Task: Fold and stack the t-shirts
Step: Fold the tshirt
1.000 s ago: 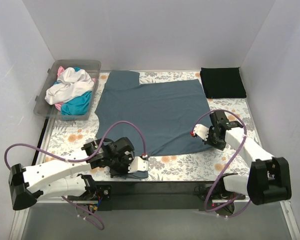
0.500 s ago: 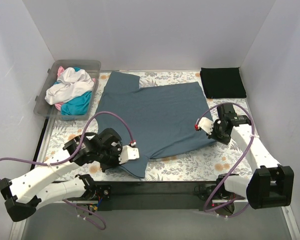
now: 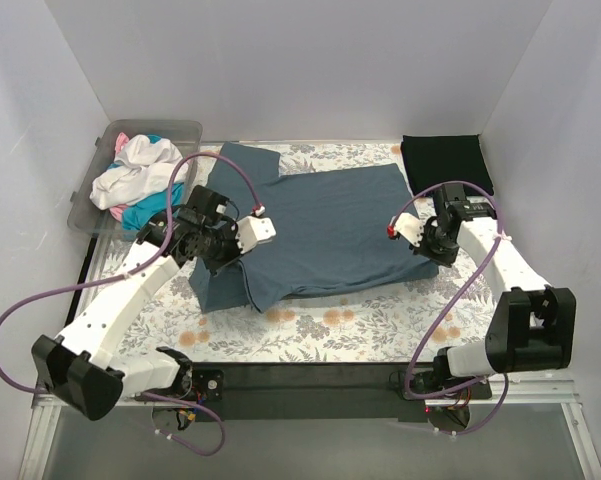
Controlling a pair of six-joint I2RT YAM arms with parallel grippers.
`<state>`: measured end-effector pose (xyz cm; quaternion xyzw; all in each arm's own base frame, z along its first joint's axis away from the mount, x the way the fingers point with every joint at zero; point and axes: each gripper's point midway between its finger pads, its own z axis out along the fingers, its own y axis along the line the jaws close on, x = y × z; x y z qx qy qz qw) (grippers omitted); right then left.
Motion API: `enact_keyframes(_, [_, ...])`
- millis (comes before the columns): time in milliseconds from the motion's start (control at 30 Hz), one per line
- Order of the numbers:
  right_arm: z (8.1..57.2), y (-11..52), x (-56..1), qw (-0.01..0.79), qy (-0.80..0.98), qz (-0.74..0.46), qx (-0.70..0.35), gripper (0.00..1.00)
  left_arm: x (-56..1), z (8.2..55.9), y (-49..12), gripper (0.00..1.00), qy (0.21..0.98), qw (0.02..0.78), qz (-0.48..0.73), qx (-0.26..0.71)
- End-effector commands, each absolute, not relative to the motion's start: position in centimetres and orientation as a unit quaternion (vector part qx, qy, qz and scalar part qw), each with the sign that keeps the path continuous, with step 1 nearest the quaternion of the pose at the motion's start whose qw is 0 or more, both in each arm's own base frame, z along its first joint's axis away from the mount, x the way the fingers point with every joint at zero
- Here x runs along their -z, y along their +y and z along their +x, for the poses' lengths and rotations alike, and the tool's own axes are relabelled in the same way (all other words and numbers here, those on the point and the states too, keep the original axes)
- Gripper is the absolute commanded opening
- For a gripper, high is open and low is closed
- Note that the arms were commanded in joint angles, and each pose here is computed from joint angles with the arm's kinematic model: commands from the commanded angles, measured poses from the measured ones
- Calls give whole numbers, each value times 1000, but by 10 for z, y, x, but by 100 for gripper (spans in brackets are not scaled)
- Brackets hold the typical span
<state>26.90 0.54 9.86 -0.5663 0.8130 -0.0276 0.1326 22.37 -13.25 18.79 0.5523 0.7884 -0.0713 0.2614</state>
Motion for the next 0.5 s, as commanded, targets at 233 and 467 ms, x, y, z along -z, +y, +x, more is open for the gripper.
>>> enact_keyframes(233, [311, 7, -105, 152, 796, -585, 28, 1, -196, 299, -129, 0, 770, 303, 558, 61])
enact_keyframes(467, [329, 6, -97, 147, 799, -583, 24, 1, -190, 331, -132, 0, 767, 306, 560, 61])
